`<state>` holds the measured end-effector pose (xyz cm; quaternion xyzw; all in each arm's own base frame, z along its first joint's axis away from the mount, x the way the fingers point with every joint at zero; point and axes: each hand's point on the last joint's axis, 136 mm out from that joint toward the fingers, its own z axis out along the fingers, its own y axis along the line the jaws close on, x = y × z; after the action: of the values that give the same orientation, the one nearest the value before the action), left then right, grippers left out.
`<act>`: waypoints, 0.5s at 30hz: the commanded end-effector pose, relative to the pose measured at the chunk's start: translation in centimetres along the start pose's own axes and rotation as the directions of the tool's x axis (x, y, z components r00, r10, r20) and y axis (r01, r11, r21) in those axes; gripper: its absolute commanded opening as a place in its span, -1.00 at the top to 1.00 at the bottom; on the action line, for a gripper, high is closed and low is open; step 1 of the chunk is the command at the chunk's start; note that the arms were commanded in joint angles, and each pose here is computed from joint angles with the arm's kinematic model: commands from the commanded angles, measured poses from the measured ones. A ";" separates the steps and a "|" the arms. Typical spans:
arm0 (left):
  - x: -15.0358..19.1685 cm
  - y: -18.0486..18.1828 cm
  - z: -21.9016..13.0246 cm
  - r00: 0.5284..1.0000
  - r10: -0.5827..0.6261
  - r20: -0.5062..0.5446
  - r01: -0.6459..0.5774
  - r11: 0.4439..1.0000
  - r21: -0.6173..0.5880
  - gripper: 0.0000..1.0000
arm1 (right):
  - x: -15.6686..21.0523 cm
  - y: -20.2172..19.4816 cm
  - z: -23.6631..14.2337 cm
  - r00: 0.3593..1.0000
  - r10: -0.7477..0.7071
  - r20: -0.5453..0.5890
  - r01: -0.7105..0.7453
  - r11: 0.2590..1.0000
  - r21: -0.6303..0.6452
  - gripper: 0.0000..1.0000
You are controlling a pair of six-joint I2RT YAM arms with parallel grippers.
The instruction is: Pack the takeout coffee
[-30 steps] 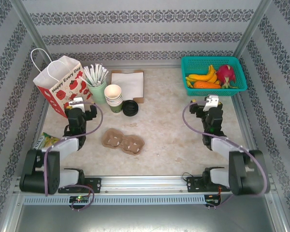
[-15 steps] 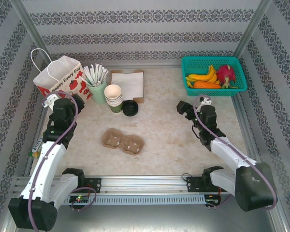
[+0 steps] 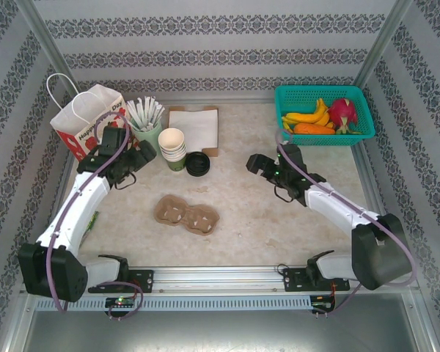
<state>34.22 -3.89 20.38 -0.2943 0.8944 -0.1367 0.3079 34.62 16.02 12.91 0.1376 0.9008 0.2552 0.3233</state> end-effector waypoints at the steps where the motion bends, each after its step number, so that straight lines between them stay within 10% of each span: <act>1: 0.3 -2.5 -0.2 0.990 0.124 -0.072 -0.122 0.992 0.026 -0.96 | -0.7 0.6 -0.6 0.988 -0.156 0.000 0.155 0.979 0.134 -0.96; 15: -1.0 -6.7 3.9 0.914 0.370 -0.170 -0.398 0.899 -0.184 -0.21 | -2.2 5.4 -2.5 0.949 -0.310 0.062 0.302 0.947 0.107 -0.96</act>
<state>41.26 -9.50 21.37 -0.1558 0.9500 -0.0562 0.2649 35.37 19.17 17.25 0.0246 0.9136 0.1641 0.3713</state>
